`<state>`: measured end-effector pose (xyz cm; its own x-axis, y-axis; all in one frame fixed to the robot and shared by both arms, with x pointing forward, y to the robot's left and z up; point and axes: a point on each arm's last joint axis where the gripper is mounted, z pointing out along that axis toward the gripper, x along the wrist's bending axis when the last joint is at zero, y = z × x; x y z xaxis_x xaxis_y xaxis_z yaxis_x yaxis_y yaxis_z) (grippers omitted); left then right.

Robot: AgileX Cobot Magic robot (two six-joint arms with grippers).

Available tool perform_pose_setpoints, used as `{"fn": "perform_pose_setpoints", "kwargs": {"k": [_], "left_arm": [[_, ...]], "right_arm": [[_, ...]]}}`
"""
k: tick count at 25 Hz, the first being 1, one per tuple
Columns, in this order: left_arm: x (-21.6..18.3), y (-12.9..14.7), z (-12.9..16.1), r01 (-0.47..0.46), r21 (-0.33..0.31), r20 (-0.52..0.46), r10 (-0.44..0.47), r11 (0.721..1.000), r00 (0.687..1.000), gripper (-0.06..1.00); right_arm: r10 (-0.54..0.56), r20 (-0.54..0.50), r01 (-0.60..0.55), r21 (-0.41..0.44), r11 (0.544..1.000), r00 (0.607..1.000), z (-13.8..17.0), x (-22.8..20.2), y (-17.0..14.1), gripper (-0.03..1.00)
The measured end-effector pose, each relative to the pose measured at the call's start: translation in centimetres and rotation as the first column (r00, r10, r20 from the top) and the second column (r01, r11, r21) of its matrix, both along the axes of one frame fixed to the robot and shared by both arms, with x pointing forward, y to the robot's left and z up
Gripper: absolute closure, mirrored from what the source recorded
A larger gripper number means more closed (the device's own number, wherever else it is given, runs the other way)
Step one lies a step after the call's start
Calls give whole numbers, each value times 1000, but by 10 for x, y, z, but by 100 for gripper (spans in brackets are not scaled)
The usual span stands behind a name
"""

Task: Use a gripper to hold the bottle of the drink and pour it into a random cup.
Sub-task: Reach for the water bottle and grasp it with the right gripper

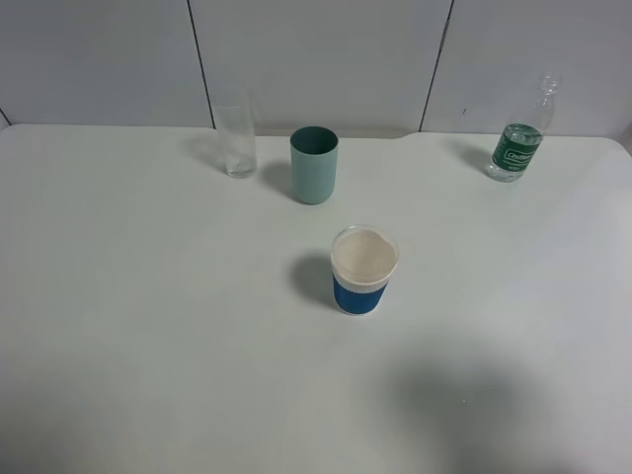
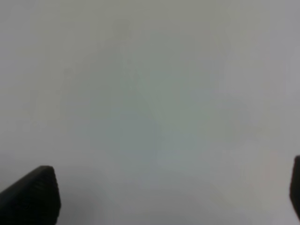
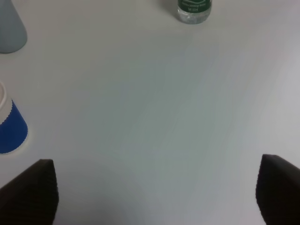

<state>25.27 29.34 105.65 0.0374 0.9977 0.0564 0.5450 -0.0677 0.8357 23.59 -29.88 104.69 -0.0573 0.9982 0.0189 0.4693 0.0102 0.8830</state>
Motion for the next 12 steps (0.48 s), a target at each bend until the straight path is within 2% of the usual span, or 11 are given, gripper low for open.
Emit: {"fn": "perform_pose_setpoints", "kwargs": {"k": [12], "left_arm": [[0, 0, 0, 0, 0, 0, 0, 1000, 1000, -5]], "right_arm": [[0, 0, 0, 0, 1000, 1000, 0, 0, 0, 13]]}}
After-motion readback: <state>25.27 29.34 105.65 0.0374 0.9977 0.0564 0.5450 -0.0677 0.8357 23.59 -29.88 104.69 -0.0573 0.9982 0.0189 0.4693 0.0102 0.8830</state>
